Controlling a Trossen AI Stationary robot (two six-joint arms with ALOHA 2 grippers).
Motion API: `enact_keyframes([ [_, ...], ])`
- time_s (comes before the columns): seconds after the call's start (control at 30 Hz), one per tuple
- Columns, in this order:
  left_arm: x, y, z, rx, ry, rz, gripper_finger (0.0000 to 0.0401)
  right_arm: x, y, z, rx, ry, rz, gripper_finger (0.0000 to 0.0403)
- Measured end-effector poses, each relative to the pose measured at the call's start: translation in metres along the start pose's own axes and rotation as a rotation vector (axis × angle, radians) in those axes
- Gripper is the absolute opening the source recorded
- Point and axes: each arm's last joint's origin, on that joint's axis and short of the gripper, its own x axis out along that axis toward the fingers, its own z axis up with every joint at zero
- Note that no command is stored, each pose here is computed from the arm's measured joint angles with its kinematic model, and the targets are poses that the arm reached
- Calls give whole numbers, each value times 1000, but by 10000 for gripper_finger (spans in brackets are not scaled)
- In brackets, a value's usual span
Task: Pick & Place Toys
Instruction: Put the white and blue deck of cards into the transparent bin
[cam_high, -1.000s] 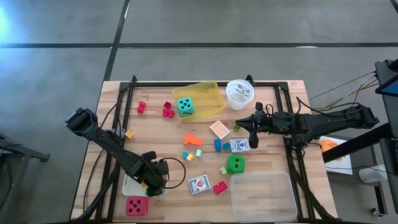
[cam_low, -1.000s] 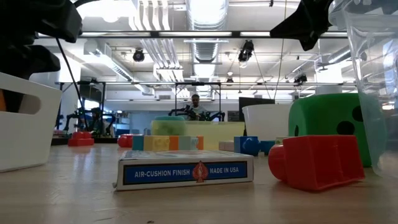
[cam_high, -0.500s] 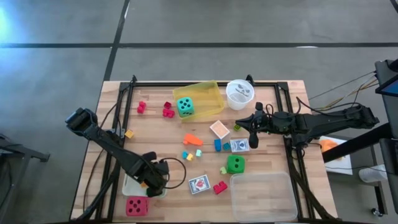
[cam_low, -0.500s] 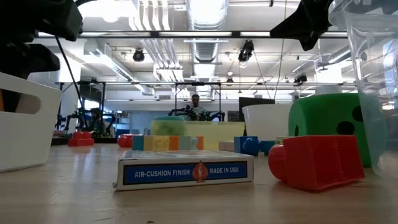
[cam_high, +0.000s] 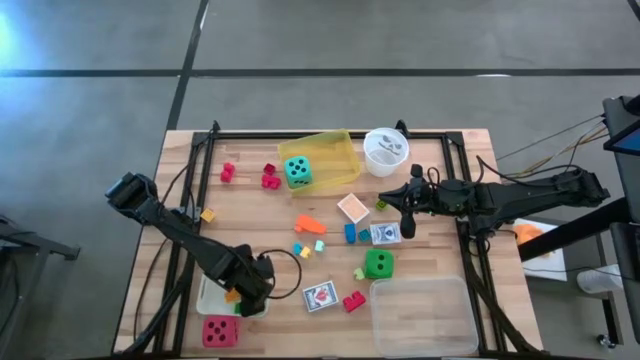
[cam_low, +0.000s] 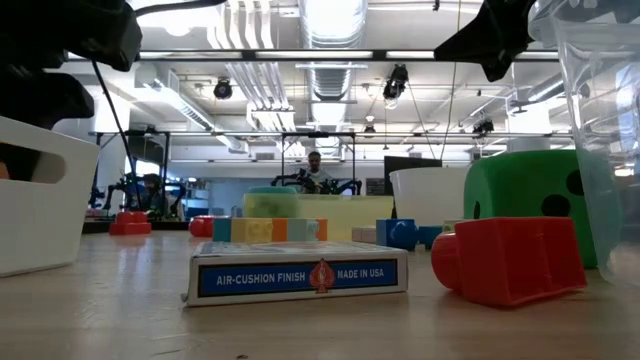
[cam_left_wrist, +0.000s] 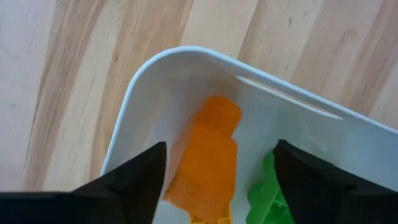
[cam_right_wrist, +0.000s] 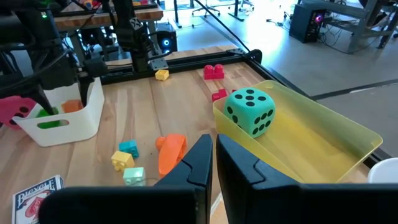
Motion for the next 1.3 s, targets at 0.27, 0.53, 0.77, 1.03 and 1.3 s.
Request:
enact_keyframes([
  [0.27, 0, 0, 0, 0, 2, -1, 336, 0, 0, 0, 0, 0, 0, 20],
  [0.53, -16, -1, 1, 30, 16, -4, 337, 0, 0, 0, 0, 0, 0, 20],
  [0.77, -48, -15, 13, 129, -31, -60, 337, 0, 0, 0, 0, 0, 0, 20],
  [1.03, -68, -30, 29, 141, -206, -93, 337, 0, 0, 0, 0, 0, 0, 20],
  [1.3, -31, -43, 55, 130, -205, -87, 337, 0, 0, 0, 0, 0, 0, 20],
])
